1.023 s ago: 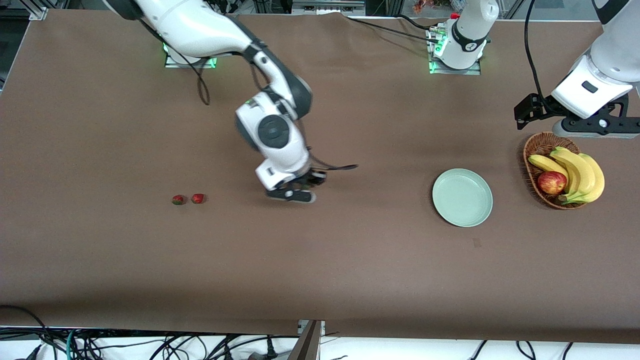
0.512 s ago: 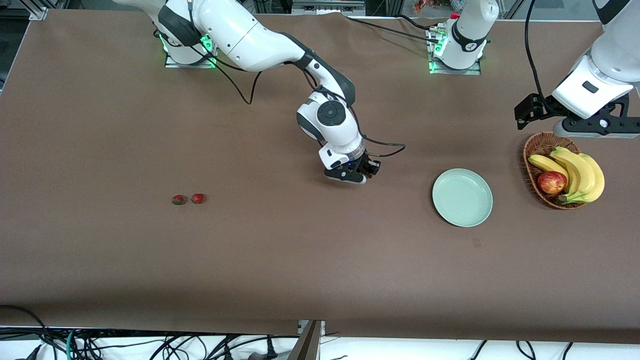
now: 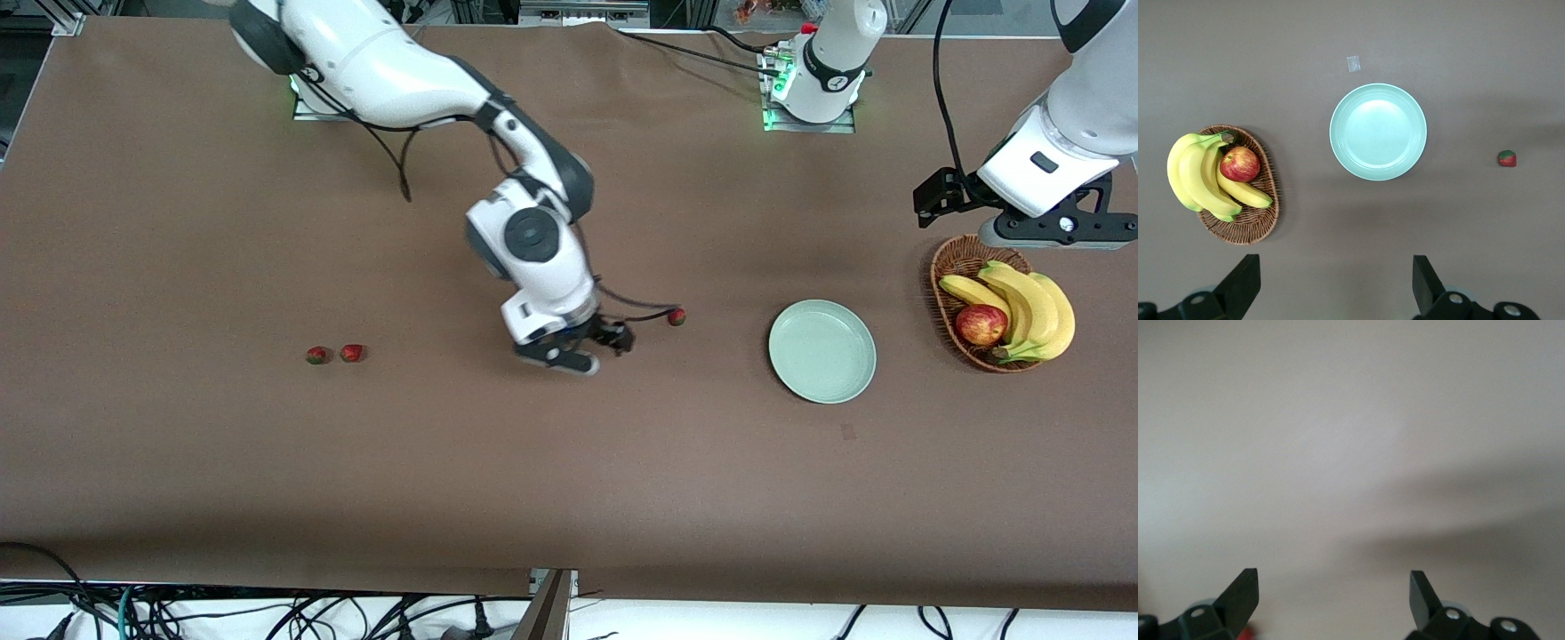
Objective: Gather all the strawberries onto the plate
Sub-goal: 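Move the right gripper back to the two remaining strawberries, then grasp a strawberry with the right gripper while the left gripper grasps another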
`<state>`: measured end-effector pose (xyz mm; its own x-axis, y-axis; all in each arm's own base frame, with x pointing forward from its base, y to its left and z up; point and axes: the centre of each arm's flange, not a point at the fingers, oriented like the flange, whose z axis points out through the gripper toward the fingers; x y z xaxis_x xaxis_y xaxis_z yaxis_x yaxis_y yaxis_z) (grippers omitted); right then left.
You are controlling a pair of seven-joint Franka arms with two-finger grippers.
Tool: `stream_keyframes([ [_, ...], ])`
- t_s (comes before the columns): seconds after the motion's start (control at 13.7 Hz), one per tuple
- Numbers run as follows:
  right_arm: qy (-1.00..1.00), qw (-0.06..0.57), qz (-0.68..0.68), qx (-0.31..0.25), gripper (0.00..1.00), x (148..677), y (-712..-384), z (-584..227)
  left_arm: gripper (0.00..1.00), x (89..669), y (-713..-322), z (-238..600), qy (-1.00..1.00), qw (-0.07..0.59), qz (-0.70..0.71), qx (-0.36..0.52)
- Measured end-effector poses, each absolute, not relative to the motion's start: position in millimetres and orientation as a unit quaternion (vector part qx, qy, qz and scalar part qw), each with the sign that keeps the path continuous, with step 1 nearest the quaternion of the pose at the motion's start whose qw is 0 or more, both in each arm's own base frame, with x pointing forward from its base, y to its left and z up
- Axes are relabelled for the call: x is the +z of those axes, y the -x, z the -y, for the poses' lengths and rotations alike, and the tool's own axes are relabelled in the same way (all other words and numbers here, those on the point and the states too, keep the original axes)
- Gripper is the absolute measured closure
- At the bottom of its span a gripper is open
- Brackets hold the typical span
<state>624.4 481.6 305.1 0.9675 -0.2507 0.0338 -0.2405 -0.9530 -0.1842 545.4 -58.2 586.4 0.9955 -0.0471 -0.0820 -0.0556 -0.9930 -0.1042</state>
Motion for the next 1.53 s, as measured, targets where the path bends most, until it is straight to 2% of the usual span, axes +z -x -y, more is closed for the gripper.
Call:
stream_keyframes([
  [0.22, 0.997, 0.040, -0.072, 0.009, 0.00, 324.2, -666.9, -370.5, 0.00, 586.0, -544.6, 60.2, 0.997, 0.054, -0.028, 0.042],
  [0.51, 0.997, -0.015, -0.059, 0.051, 0.00, 290.7, -684.0, -263.3, 0.00, 586.0, -544.3, 62.3, 0.997, 0.052, -0.029, 0.043],
  [0.8, 0.993, -0.071, -0.024, 0.091, 0.00, 254.4, -681.8, -197.6, 0.00, 585.4, -543.6, 65.0, 0.998, 0.039, -0.029, 0.046],
  [1.02, 0.991, -0.080, -0.016, 0.110, 0.00, 229.7, -676.6, -163.6, 0.00, 585.2, -543.6, 64.9, 0.998, 0.039, -0.029, 0.046],
  [1.53, 0.994, -0.064, -0.017, 0.085, 0.00, 194.3, -644.0, -137.3, 0.00, 585.2, -543.5, 65.0, 0.998, 0.039, -0.029, 0.046],
])
